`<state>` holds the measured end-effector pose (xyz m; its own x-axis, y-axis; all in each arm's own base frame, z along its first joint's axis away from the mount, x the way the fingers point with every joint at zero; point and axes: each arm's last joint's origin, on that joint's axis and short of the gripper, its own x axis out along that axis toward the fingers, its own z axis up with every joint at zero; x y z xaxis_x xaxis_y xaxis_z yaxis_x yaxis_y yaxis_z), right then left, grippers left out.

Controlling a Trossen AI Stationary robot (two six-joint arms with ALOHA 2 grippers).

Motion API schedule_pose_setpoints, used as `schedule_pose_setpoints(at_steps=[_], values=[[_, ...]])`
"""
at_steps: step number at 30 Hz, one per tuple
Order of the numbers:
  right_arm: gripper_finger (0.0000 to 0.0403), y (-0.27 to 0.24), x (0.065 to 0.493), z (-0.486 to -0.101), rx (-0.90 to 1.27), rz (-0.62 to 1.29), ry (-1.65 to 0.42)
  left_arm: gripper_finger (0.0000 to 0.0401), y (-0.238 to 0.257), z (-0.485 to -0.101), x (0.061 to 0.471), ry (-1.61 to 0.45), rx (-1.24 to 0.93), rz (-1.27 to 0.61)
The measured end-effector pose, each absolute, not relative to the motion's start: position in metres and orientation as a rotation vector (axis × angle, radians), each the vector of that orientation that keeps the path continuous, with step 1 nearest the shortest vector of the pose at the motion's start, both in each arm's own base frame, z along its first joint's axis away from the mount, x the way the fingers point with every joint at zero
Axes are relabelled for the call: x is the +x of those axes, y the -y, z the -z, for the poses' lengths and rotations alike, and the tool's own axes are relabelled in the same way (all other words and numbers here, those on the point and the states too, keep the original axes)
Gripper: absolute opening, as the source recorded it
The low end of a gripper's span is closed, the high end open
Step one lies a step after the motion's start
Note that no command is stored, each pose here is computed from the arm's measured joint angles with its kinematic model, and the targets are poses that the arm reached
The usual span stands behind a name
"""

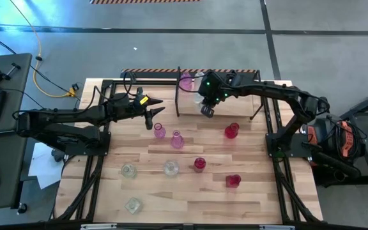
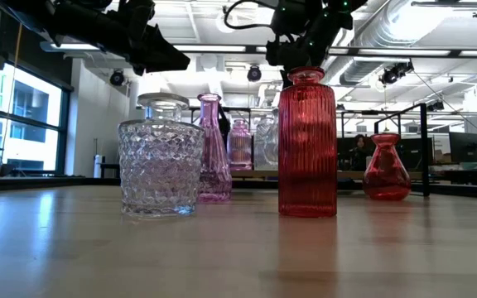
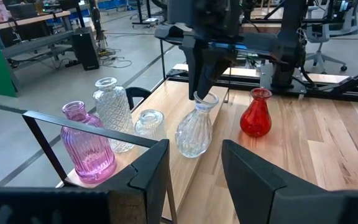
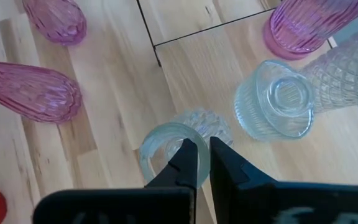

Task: Sort vases onto shelf
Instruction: Align the transparent vase with the other transparent vase on the shelf

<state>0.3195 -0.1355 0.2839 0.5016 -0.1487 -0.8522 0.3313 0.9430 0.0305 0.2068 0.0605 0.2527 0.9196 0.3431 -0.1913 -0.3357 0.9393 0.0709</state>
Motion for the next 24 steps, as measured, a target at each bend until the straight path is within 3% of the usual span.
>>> schedule_pose_setpoints(at_steps=[24], values=[[0.0000, 0.158, 0.326, -0.270, 0.276, 0.231, -0.970, 0.0140, -0.061, -0.253, 0.207, -0.202, 0.036, -0.349]])
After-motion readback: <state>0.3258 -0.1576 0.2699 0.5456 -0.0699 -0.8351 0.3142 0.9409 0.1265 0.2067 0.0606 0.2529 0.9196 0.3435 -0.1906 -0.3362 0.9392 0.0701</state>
